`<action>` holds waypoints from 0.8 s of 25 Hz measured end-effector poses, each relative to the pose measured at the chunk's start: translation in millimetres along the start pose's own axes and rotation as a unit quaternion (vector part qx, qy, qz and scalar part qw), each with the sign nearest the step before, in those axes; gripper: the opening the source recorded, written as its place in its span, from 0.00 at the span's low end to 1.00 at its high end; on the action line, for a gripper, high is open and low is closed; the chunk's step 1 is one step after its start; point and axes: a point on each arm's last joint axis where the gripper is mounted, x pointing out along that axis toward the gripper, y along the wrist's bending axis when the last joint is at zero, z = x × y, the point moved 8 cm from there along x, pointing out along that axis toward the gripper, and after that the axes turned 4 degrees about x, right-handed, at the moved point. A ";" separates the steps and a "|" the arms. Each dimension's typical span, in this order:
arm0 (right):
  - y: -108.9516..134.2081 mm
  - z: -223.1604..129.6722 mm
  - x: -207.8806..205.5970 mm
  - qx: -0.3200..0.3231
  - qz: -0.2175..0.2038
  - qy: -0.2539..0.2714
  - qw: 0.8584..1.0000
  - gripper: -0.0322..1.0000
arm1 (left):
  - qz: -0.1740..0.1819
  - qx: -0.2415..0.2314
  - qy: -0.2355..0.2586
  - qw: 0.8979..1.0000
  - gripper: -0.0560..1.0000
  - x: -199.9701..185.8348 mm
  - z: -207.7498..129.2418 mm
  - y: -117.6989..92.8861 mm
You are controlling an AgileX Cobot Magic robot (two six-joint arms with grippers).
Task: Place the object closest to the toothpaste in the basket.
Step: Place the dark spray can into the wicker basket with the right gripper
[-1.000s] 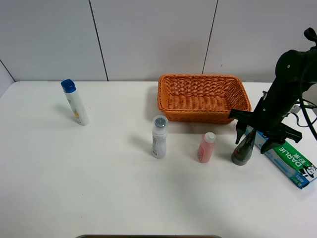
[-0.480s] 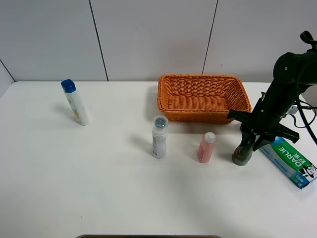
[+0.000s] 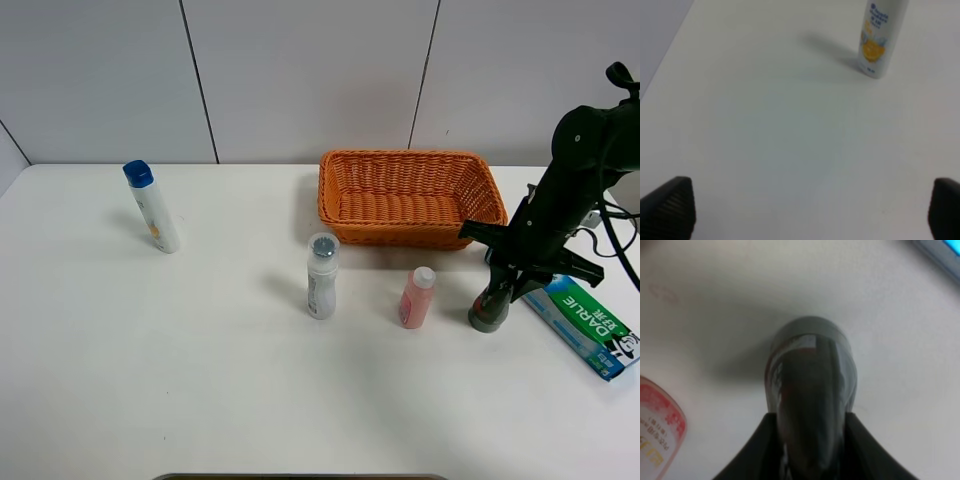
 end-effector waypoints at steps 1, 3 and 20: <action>-0.4 0.4 0.0 -0.001 -0.001 -0.001 1.000 0.31 | 0.000 0.000 0.000 1.000 0.94 0.0 0.0 0.0; -0.6 0.6 0.0 -0.002 -0.002 -0.002 1.000 0.31 | 0.000 0.000 0.000 1.000 0.94 0.0 0.0 0.0; 11.5 -2.6 -45.4 -0.058 0.058 -0.052 0.995 0.31 | 0.000 0.000 0.000 1.000 0.94 0.0 0.0 0.0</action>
